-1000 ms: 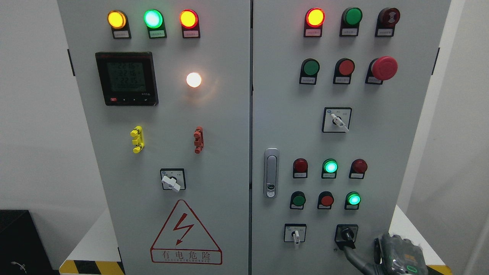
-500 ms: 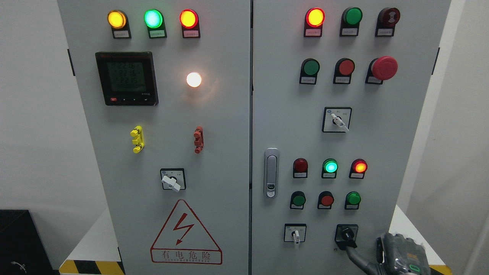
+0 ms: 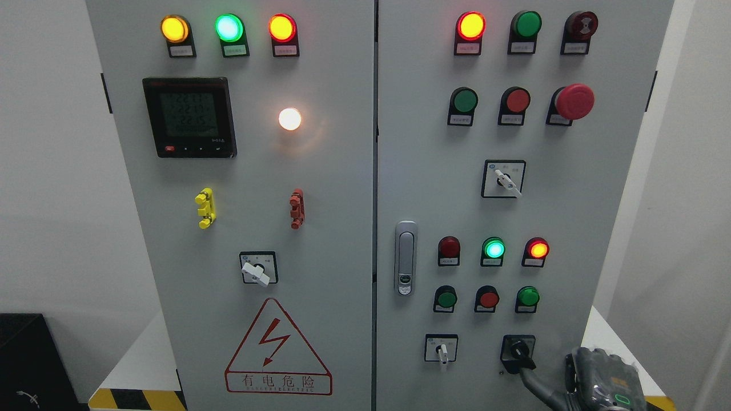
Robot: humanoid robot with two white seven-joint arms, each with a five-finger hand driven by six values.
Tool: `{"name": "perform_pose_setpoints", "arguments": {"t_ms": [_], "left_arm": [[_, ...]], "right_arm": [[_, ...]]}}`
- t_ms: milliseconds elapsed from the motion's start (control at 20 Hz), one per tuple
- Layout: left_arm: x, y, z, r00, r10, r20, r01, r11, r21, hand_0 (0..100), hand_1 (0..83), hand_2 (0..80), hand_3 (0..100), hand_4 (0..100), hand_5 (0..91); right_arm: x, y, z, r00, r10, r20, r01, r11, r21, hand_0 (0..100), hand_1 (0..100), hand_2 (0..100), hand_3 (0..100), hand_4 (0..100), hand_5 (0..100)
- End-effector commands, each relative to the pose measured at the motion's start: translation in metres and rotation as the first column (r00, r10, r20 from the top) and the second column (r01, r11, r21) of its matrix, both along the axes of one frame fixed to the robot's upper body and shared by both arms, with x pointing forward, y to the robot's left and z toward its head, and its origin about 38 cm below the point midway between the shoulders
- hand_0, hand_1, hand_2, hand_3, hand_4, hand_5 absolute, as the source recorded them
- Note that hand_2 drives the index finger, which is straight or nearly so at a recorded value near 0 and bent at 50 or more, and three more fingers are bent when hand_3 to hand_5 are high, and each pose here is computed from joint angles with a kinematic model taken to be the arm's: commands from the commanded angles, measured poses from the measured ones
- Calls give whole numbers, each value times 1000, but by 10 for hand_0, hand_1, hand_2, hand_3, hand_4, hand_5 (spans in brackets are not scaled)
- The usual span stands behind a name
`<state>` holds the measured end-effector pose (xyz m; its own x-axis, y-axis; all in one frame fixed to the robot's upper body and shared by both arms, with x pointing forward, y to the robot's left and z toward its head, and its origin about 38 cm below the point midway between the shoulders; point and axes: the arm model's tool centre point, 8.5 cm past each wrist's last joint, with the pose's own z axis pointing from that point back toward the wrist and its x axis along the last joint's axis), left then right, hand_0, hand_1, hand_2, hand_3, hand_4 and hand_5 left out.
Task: Flip black knob to close circuit
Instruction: 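Release the black knob and hold the right hand beside it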
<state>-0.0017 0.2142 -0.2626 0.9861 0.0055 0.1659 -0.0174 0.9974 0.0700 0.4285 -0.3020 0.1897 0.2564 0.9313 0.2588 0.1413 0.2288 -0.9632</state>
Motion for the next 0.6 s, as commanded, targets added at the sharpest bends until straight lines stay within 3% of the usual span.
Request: {"name": "perform_pose_setpoints", "arguments": {"t_ms": [0,550], "left_arm": [[-7,-1,0,999,-43,-22,43,999,-1,0,0,0,0,0,0],[-7,-1,0,999,-42,-22,42,999,-1,0,0,0,0,0,0]], "right_arm": [[0,1,0,1000,8,3,-8,1000,0,0,112,785,925,726,730],[-1,15,0,999,44,6,-44,999,-3,0,110,785,924,727,733]]}}
